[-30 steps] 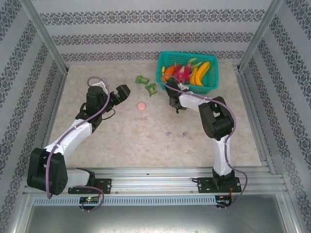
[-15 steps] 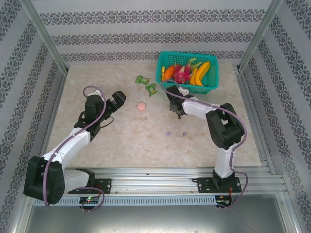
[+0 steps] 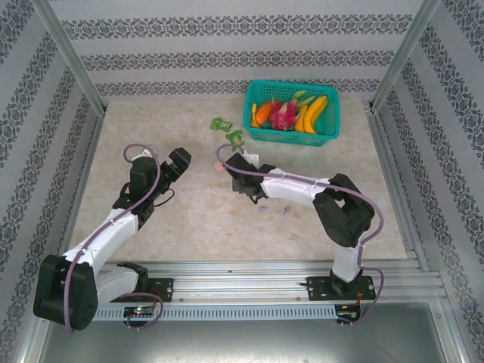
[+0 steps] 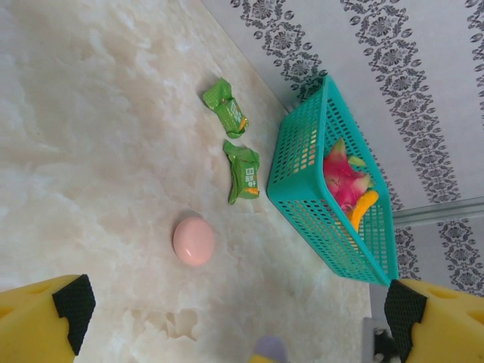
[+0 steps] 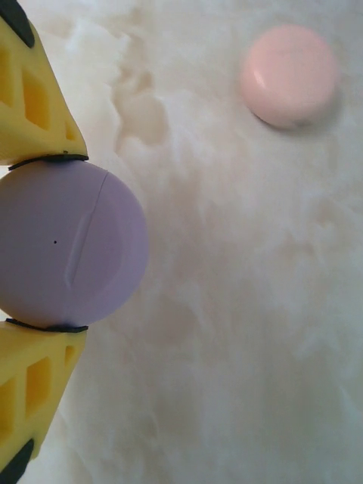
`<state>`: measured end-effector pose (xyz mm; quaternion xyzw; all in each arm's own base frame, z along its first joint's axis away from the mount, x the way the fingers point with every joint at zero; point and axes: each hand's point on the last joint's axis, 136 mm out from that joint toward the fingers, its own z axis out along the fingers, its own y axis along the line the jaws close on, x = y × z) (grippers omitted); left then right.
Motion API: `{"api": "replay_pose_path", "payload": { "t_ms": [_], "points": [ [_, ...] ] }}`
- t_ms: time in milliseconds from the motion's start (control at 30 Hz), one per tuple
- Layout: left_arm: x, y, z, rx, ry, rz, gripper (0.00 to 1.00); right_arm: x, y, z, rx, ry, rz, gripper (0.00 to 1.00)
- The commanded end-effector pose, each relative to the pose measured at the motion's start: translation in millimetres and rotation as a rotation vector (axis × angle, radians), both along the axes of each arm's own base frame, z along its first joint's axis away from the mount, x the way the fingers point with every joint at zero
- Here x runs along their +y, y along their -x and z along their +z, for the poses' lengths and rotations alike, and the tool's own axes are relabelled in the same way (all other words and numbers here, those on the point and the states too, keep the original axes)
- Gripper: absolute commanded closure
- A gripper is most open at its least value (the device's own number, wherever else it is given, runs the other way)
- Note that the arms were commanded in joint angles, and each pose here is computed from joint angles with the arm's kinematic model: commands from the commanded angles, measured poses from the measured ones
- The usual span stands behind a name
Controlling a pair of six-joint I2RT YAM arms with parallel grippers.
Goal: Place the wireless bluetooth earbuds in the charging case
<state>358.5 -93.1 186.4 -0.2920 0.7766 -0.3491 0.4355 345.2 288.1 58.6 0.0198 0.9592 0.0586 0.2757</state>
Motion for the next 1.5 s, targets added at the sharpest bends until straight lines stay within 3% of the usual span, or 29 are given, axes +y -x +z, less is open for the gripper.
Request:
{"api": "replay_pose_path", "payload": {
  "t_ms": [0, 167, 400, 633, 800, 1100, 1467],
  "points": [
    [8.9, -0.2, 13.9, -0.052, 0.056, 0.053, 0.0, 9.6, 16.2, -16.8, 0.052, 0.026, -0.02, 0.63],
    [13.9, 4.5, 7.0, -0.028, 0.139, 0.111, 0.0, 19.1, 31.7, -31.8, 0.071, 0.061, -0.022, 0.63],
    [7.7, 6.6, 6.0, -0.024, 0.192, 0.089, 0.0, 20.4, 39.4, -50.7, 0.108, 0.113, -0.021, 0.59],
    [5.0, 7.7, 12.4, -0.017, 0.16, 0.061, 0.0, 22.8, 35.0, -38.4, 0.1, 0.104, -0.028, 0.33],
    [6.0, 7.9, 10.5, 0.008, 0.151, 0.068, 0.0, 21.8, 24.7, -15.4, 0.095, 0.055, -0.09, 0.25],
    [16.3, 9.3, -3.1, 0.083, 0.122, 0.131, 0.0, 19.2, 15.2, -10.6, 0.158, 0.026, -0.208, 0.24],
    [14.9, 7.2, 1.1, 0.063, 0.096, 0.109, 0.0, 20.1, 20.6, -30.5, 0.225, 0.042, -0.246, 0.23]
  ]
}}
